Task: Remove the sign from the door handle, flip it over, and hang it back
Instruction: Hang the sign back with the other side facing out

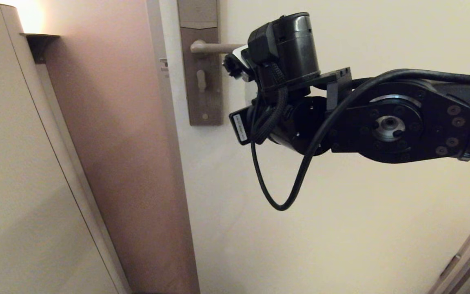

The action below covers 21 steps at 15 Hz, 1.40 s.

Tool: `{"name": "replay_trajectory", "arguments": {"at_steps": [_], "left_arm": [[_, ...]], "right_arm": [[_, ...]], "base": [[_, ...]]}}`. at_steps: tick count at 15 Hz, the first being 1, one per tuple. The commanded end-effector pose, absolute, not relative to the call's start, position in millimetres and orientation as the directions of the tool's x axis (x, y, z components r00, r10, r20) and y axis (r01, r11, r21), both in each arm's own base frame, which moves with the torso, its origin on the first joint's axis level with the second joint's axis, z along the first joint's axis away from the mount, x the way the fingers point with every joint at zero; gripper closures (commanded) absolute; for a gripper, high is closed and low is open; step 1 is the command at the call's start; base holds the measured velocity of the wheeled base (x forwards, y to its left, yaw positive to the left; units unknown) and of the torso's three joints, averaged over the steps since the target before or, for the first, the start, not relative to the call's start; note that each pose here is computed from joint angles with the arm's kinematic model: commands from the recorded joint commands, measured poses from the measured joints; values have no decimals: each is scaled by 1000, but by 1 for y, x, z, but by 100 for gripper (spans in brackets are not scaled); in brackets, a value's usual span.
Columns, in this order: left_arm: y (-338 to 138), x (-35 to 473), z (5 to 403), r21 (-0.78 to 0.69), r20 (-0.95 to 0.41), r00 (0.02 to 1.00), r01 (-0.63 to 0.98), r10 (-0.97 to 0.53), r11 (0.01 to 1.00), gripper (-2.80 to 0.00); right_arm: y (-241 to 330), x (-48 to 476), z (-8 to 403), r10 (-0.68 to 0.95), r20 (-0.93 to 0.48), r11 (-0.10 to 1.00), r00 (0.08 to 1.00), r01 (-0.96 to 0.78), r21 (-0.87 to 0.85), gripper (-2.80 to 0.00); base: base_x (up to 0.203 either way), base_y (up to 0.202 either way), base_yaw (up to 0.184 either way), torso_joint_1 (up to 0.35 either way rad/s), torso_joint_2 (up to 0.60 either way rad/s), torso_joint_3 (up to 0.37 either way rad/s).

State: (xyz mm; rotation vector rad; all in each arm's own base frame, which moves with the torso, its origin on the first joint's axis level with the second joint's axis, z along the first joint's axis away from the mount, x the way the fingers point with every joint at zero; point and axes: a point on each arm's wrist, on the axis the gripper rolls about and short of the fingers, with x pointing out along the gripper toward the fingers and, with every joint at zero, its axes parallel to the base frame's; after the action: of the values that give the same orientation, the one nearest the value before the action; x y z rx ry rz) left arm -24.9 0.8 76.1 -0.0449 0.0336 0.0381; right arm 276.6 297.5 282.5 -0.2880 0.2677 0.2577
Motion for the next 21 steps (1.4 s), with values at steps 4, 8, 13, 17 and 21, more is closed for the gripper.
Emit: {"name": "replay_trajectory", "arguments": {"at_steps": [4, 8, 13, 17, 21], "left_arm": [[1, -25, 76, -45, -35, 999, -40, 38, 998, 0], [1, -25, 76, -45, -35, 999, -40, 38, 998, 0], [1, -25, 76, -45, -37, 999, -40, 38, 998, 0], [1, -25, 76, -45, -35, 999, -40, 38, 998, 0], [1, -25, 77, -45, -32, 999, -40, 38, 998, 0]], "right_arm": [[319, 268, 272, 249, -309, 906, 918, -333, -261, 0], [323, 269, 268, 202, -302, 916, 932, -289, -280, 0], [328, 270, 273, 106, -276, 931, 955, -192, -310, 0], [341, 265, 262, 74, -276, 923, 958, -170, -345, 0], [347, 263, 256, 72, -279, 918, 957, -173, -357, 0]], "base": [[0, 0, 0, 0, 0, 0], [0, 0, 0, 0, 0, 0], [0, 0, 0, 0, 0, 0], [0, 0, 0, 0, 0, 0], [0, 0, 0, 0, 0, 0]]}}
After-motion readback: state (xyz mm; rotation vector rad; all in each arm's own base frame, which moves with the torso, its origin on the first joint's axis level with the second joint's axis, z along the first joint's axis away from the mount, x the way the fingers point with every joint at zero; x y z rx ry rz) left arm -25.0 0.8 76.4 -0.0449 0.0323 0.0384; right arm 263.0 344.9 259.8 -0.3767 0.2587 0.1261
